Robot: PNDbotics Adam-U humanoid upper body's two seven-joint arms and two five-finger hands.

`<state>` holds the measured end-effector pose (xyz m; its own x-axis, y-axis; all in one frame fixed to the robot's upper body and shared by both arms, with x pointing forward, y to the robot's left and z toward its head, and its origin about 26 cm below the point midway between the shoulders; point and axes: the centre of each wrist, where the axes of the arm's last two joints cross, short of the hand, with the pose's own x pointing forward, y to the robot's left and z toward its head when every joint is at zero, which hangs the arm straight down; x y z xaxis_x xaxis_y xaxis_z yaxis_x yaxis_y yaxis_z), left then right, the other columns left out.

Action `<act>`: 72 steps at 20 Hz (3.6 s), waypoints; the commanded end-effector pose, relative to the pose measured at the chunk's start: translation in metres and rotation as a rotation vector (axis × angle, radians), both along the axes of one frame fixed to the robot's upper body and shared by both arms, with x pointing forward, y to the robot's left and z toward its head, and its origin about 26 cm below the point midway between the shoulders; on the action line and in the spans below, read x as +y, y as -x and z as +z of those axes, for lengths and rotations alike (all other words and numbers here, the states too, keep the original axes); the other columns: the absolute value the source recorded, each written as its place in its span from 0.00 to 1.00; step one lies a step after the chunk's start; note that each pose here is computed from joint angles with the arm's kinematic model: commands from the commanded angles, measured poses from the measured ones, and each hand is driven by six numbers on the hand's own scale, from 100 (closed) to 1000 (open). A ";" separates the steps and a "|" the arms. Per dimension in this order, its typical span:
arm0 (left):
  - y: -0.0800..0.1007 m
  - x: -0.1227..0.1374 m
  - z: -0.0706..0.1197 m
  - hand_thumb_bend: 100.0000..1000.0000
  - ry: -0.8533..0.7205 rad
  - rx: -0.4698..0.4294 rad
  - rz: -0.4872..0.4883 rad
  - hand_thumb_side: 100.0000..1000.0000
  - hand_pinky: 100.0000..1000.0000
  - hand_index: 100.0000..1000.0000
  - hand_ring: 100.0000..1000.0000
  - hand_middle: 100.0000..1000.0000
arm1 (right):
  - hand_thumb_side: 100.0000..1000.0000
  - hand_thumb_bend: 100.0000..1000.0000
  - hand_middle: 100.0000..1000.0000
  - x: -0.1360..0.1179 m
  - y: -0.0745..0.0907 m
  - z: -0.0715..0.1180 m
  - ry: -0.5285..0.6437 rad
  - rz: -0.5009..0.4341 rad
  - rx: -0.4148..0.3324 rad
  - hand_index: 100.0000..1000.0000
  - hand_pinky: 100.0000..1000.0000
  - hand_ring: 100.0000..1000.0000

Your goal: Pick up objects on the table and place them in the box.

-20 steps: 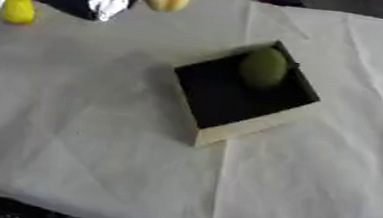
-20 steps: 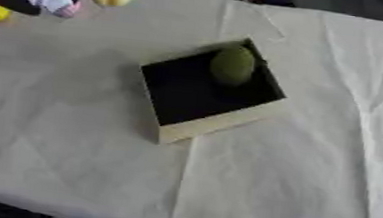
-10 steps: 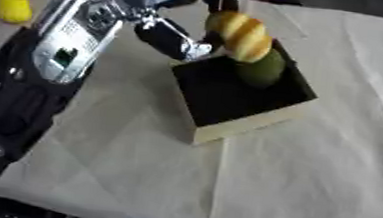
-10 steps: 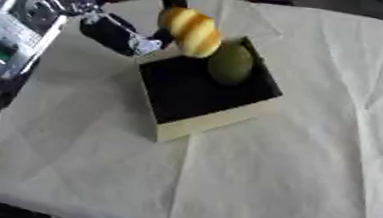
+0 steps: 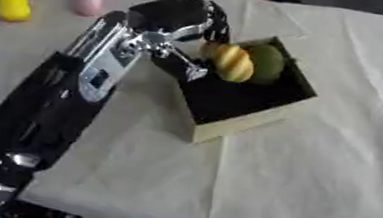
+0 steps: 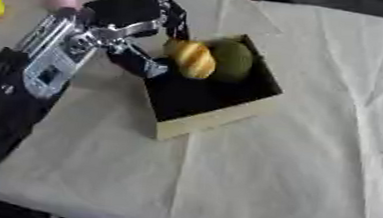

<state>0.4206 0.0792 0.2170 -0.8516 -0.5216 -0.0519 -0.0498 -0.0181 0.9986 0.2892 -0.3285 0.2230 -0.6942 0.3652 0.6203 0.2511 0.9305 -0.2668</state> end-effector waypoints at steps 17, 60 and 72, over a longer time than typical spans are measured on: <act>0.021 0.059 0.102 0.10 0.214 -0.128 0.076 0.00 0.79 0.83 0.79 0.71 | 0.62 0.00 0.66 -0.004 0.005 0.005 0.021 -0.016 -0.009 0.75 0.89 0.73; -0.054 0.342 0.040 0.30 0.308 -0.023 1.370 0.00 0.78 0.83 0.81 0.72 | 0.64 0.00 0.66 0.010 -0.001 0.011 0.051 0.020 -0.044 0.75 0.90 0.73; -0.057 0.312 0.068 0.01 0.265 -0.130 1.205 0.00 0.61 0.54 0.60 0.50 | 0.64 0.00 0.66 0.008 0.000 0.008 0.041 0.010 -0.030 0.75 0.90 0.73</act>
<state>0.4816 0.3910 0.2588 0.2095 -0.9652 0.1563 -0.1821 0.1185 0.9761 0.2926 -0.3185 0.2227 -0.7016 0.3684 0.6099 0.2382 0.9280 -0.2864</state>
